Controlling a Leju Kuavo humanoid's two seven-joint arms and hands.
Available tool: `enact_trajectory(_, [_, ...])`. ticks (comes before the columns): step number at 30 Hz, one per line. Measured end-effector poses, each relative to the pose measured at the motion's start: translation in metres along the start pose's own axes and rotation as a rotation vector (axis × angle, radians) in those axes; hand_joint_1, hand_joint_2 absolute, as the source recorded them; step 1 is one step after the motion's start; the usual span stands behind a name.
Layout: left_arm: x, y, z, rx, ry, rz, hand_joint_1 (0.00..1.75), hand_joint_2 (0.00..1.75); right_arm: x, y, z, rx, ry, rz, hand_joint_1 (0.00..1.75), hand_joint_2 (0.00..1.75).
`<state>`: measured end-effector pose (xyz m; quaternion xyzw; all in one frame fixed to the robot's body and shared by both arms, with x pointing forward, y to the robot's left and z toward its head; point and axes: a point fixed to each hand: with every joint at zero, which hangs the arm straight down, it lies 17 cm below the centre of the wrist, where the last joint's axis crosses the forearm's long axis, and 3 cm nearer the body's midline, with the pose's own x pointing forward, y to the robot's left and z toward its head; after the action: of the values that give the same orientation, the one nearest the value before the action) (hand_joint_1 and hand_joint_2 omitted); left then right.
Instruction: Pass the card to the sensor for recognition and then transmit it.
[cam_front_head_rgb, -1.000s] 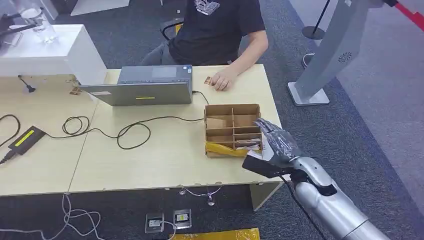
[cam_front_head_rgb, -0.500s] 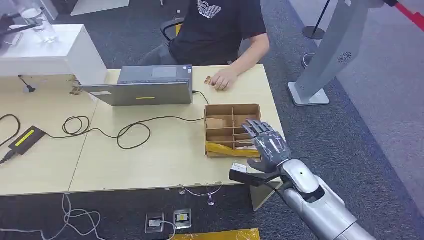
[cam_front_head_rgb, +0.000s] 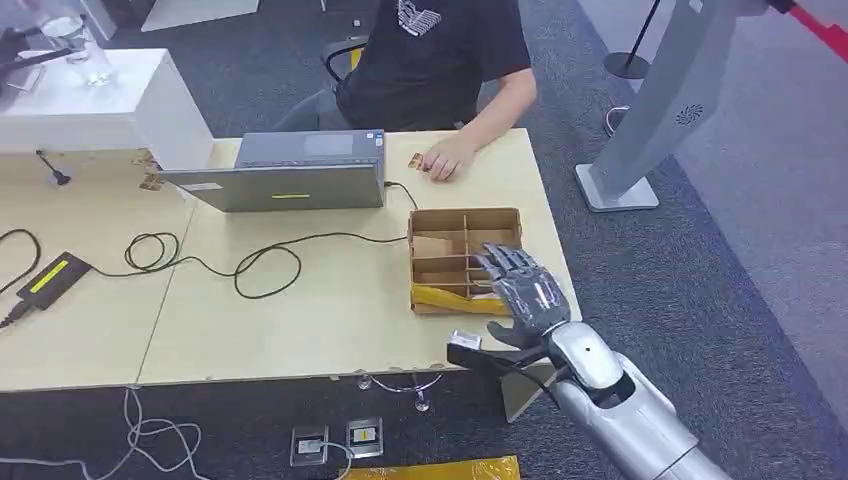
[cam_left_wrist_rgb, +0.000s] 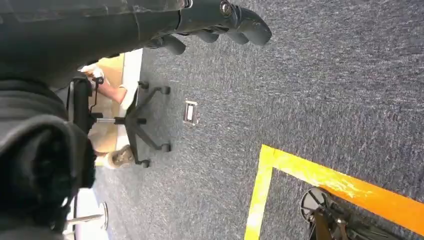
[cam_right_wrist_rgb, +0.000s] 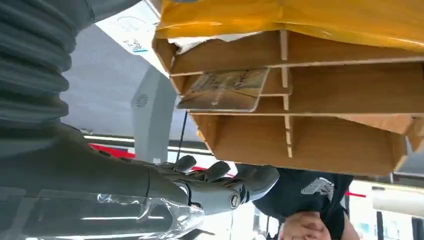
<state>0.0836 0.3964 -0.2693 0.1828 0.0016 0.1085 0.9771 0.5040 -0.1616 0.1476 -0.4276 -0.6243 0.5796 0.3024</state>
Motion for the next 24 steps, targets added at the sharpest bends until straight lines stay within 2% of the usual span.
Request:
enact_trajectory(5, [0.000,-0.001,0.000,-0.003,0.000,0.000,0.00,0.00,-0.006,-0.001,0.001,0.035,0.030,-0.003,0.00,1.75])
enact_trajectory(8, [0.000,-0.002,0.000,-0.009,0.000,-0.001,0.00,0.00,-0.010,-0.003,0.002,0.060,0.053,-0.075,0.00,1.75])
enact_trajectory(24, [0.002,-0.002,0.000,-0.019,-0.009,-0.001,0.00,0.00,-0.037,-0.032,-0.003,-0.001,0.137,-0.108,0.00,1.75])
